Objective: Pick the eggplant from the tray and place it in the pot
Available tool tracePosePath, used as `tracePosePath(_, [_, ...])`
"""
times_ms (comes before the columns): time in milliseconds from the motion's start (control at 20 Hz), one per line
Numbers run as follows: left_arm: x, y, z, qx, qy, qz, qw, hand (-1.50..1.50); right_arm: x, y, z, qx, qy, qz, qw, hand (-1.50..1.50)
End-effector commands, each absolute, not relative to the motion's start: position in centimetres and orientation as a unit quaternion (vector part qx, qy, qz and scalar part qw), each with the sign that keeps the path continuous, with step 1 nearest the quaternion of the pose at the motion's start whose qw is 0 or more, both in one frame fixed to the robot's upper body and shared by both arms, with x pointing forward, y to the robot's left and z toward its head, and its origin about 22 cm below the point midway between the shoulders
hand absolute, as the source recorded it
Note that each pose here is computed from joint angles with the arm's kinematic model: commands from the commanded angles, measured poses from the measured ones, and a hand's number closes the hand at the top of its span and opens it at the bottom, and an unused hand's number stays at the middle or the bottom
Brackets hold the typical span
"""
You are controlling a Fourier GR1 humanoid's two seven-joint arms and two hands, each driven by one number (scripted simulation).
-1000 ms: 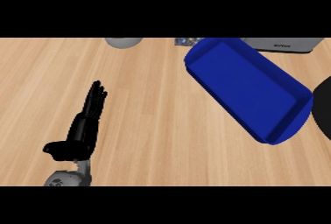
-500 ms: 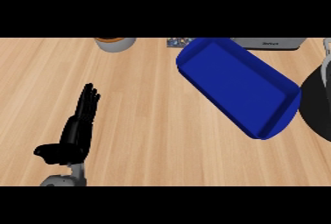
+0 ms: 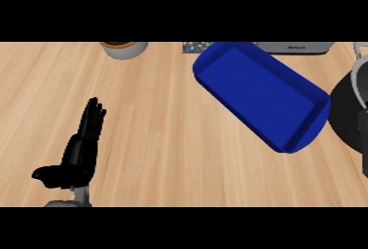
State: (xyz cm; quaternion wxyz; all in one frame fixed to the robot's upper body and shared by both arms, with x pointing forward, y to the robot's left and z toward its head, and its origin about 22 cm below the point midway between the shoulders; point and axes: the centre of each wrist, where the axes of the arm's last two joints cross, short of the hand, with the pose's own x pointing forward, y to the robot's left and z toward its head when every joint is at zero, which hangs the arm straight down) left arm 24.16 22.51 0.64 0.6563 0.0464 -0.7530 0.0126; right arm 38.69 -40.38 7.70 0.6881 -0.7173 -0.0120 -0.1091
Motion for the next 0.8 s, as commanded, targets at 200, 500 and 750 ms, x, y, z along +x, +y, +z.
tracePosePath(200, [23.9, 23.3, 1.4, 0.046, -0.758, 0.018, 0.651, 0.0, 35.9, -40.5, 3.1, -0.641, -0.005, -0.261, 0.721, -1.5])
tracePosePath(500, [24.2, 22.2, 0.9, 0.048, -0.75, 0.017, 0.659, 0.0, 35.8, -39.8, 6.3, -0.72, -0.188, -0.342, 0.574, -1.5])
tracePosePath(750, [24.1, 23.1, 0.4, 0.048, -0.753, 0.015, 0.656, 0.0, 34.7, -39.9, 7.5, -0.723, -0.253, -0.43, 0.478, -1.5])
